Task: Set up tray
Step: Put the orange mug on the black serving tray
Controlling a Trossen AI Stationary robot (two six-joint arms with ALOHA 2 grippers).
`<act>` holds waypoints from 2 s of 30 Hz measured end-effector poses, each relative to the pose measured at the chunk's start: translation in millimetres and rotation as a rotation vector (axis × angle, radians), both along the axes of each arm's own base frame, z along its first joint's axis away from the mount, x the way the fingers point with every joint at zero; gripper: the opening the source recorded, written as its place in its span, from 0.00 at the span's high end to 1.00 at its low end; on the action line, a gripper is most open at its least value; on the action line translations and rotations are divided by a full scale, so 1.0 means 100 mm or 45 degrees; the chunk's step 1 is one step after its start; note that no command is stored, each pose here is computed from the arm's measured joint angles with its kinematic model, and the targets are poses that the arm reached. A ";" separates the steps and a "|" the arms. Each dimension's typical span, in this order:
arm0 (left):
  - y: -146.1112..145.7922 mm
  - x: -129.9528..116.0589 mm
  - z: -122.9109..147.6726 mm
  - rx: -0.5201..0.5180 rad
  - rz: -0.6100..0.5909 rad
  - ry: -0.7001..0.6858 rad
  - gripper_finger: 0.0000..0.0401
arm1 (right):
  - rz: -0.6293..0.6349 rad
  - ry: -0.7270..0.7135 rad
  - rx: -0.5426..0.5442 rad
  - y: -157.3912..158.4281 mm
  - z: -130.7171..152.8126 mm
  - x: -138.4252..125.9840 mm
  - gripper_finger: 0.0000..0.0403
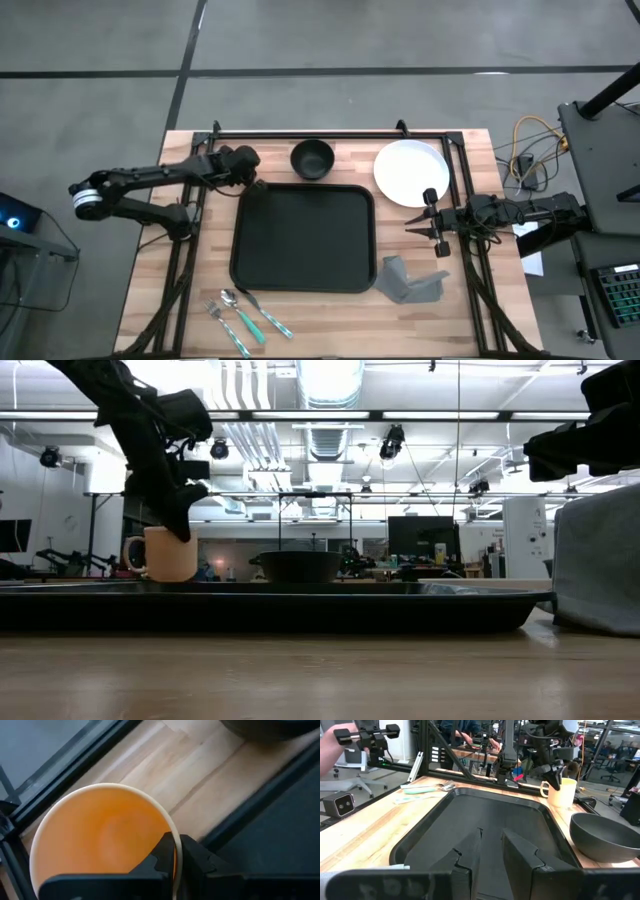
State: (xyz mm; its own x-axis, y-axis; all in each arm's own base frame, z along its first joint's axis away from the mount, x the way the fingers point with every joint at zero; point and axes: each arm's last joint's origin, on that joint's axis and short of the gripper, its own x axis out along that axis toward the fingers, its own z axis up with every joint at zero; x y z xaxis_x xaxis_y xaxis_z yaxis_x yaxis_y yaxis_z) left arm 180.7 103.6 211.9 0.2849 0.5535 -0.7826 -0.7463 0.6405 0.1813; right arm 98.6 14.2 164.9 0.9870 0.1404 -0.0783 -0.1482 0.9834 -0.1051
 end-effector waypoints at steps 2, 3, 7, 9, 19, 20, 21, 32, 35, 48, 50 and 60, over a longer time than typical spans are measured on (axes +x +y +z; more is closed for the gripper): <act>-0.03 0.01 0.03 -0.003 -0.025 0.005 1.00 | 0.000 0.000 0.000 0.00 0.00 0.00 0.83; -0.06 0.02 0.05 -0.004 -0.038 0.005 1.00 | 0.000 0.000 0.000 0.00 0.00 0.00 0.83; -0.16 0.06 0.17 -0.004 -0.107 0.010 1.00 | 0.000 0.000 0.000 0.00 0.00 0.00 0.83; -0.24 0.09 0.24 0.004 -0.159 -0.008 1.00 | 0.000 0.000 0.000 0.00 0.00 0.00 0.83; -0.59 0.19 0.32 -0.031 -0.397 0.003 1.00 | 0.001 0.000 0.000 0.00 0.00 0.00 0.83; -0.60 0.18 0.32 -0.048 -0.409 0.006 1.00 | 0.000 0.001 0.000 0.00 0.00 0.00 0.83; -0.61 0.17 0.31 -0.067 -0.413 0.015 1.00 | 0.000 0.000 0.000 0.00 0.00 0.00 0.83; -0.63 0.14 0.21 -0.190 -0.446 0.026 1.00 | 0.000 0.000 0.000 0.00 0.00 0.00 0.83; -0.65 0.13 0.16 -0.231 -0.461 0.037 1.00 | 0.001 0.000 0.000 0.00 0.00 0.00 0.83; -0.65 0.10 0.07 -0.287 -0.453 0.048 1.00 | 0.000 0.000 0.000 0.00 0.00 0.00 0.83; -0.64 0.09 0.06 -0.288 -0.444 0.051 1.00 | 0.000 0.000 0.000 0.00 0.00 0.00 0.83; -0.53 0.05 -0.02 -0.287 -0.365 0.038 1.00 | 0.000 0.000 0.000 0.00 0.00 0.00 0.83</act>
